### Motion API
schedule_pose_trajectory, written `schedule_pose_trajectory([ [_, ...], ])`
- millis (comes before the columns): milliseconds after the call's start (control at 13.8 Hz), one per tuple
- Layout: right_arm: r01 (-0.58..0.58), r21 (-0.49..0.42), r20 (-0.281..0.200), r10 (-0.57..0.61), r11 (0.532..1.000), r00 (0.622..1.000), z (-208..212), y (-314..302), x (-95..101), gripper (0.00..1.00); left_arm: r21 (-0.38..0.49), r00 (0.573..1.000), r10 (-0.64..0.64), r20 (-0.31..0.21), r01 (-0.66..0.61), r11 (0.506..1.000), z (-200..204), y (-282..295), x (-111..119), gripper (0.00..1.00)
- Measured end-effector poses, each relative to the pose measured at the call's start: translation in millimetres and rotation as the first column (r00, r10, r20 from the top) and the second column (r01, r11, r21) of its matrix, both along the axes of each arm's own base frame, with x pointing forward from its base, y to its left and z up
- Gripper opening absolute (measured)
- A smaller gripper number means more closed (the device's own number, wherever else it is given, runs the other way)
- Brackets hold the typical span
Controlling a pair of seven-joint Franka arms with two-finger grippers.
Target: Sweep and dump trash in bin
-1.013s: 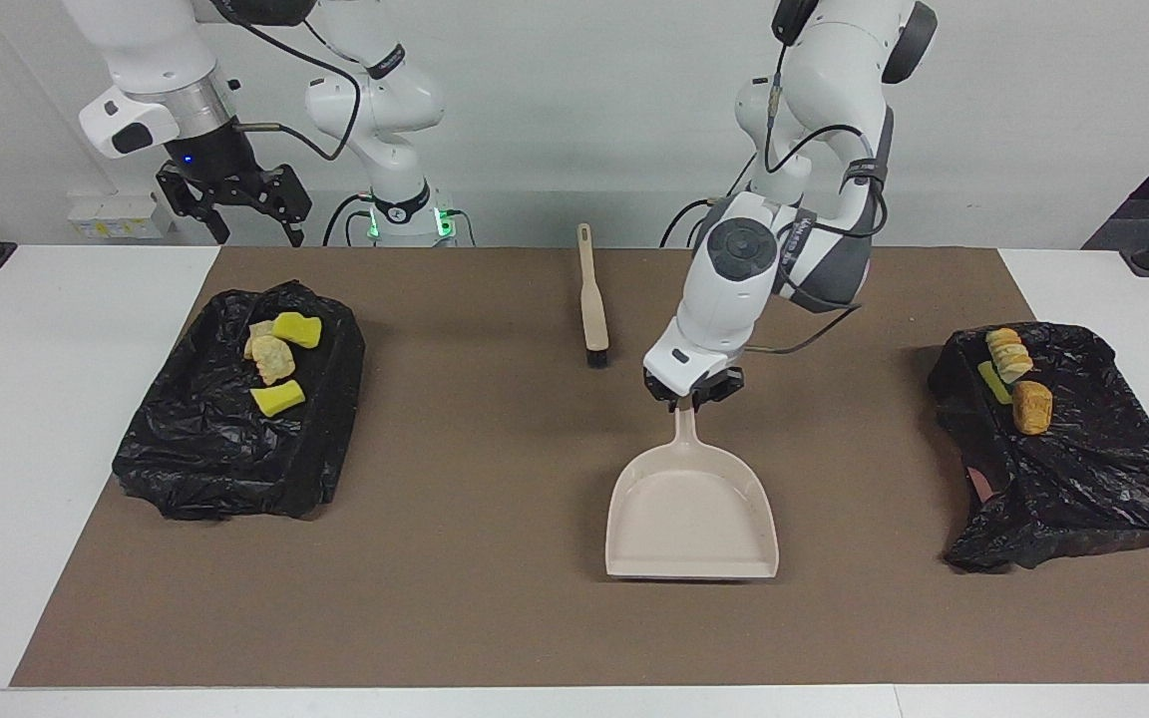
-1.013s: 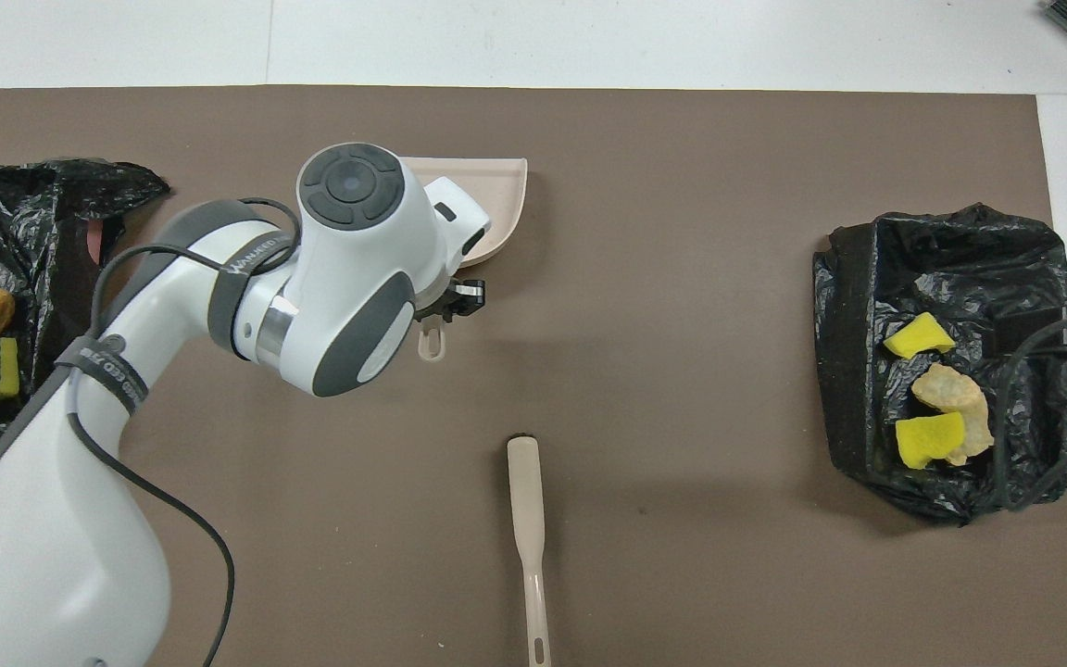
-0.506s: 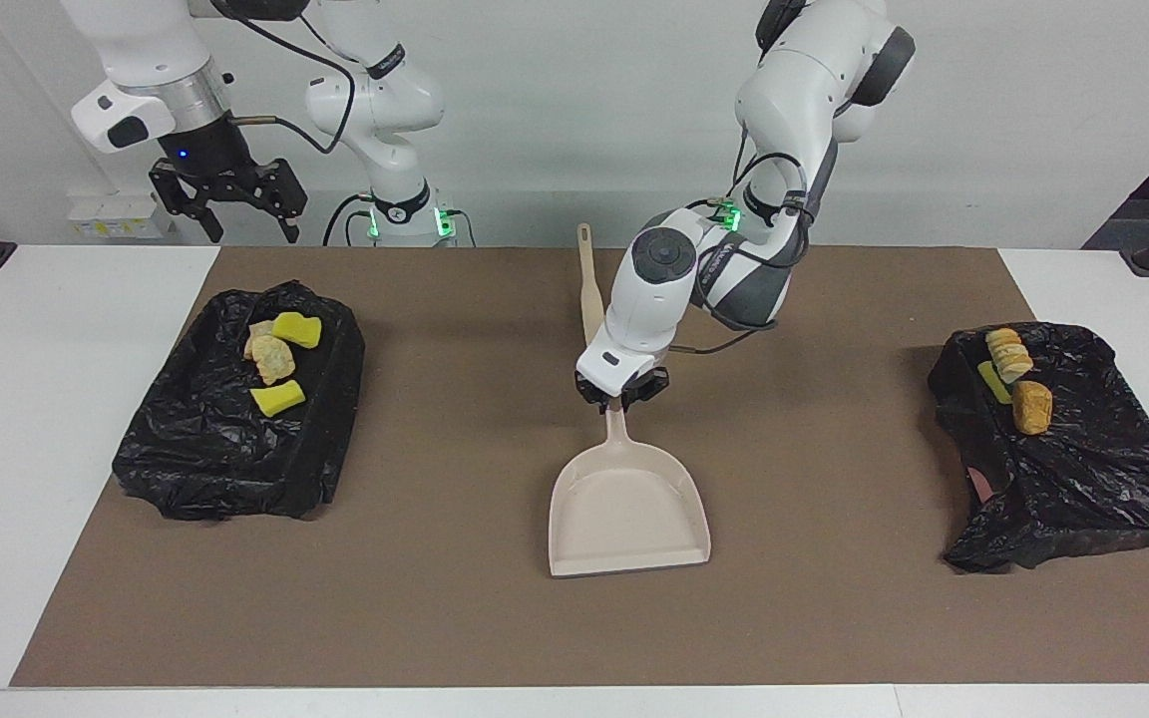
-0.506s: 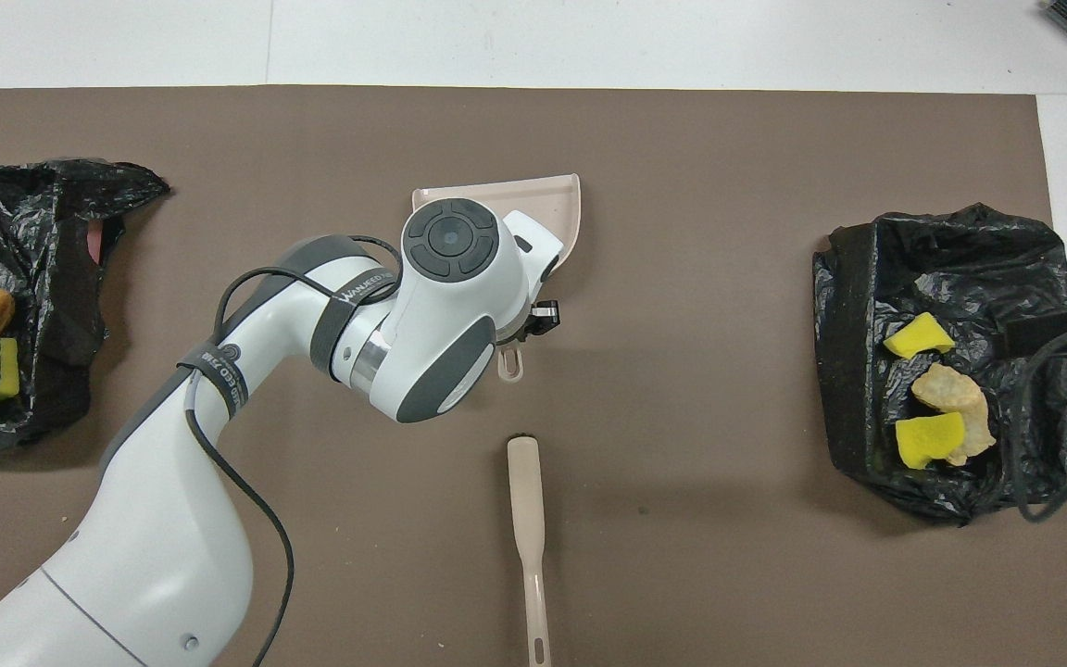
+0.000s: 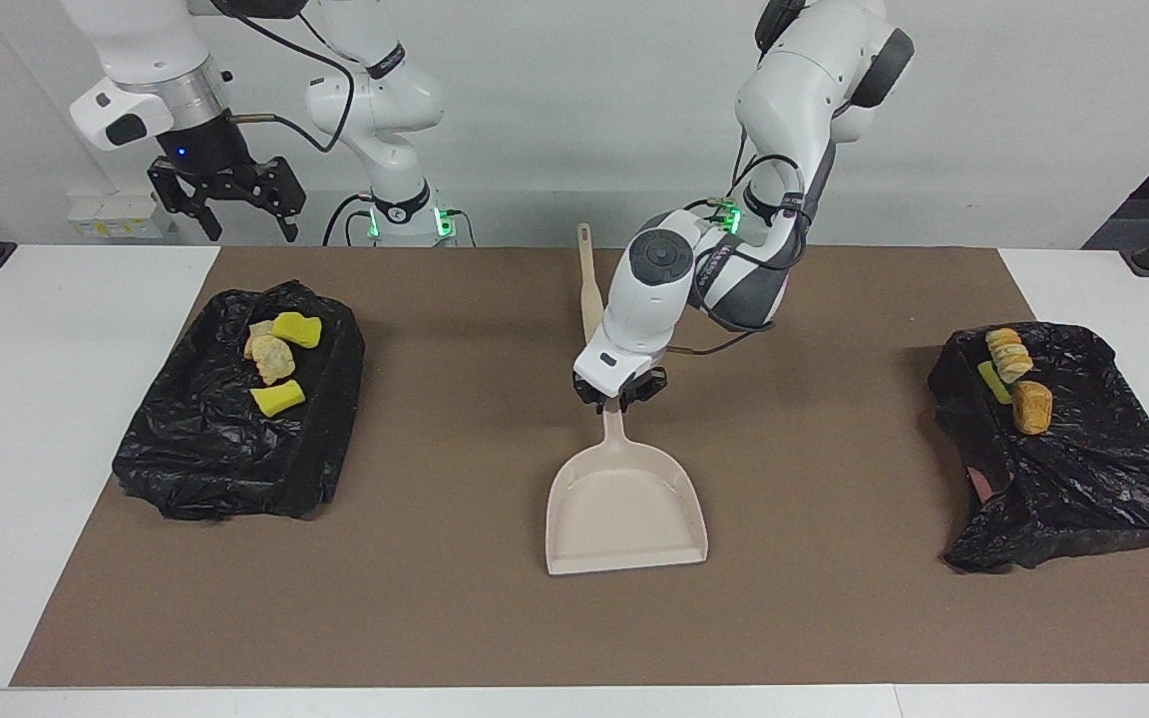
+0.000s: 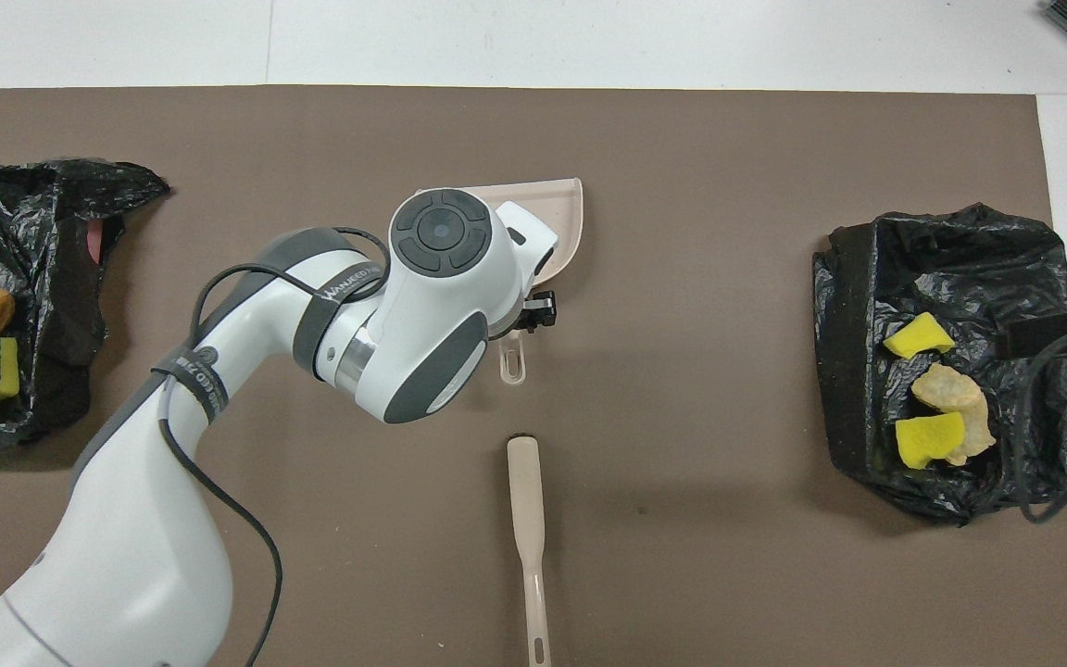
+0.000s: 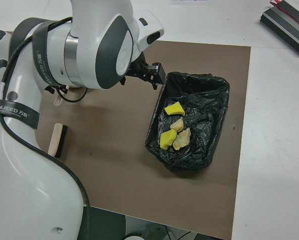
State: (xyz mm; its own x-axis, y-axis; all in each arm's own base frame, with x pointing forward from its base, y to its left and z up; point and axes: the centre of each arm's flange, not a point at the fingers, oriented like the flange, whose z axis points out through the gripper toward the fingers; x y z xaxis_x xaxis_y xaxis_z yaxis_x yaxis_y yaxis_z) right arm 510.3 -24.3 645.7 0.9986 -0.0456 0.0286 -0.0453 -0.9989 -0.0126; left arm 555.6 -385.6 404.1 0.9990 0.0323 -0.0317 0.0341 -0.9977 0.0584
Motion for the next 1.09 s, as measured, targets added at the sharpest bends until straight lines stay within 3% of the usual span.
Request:
schedule_pose_trajectory([
  [72,-0.001,0.000,0.000,0.001,1.000,1.000,0,1,0.0,1.00,0.034,1.000,-0.022,0.001,0.022,0.999,18,21,3,0.99],
  [289,-0.007,-0.001,0.000,0.007,1.000,1.000,0,4,0.1,1.00,0.095,0.993,-0.110,0.035,0.107,0.990,74,94,16,1.00],
  [579,-0.007,-0.001,0.000,0.007,1.000,1.000,0,4,0.1,1.00,0.144,0.980,-0.196,0.035,0.189,0.971,154,201,6,1.00],
  [1085,-0.007,-0.001,0.000,0.007,1.000,1.000,0,4,0.1,1.00,0.071,0.975,-0.219,0.048,0.215,0.974,246,317,-29,1.00],
])
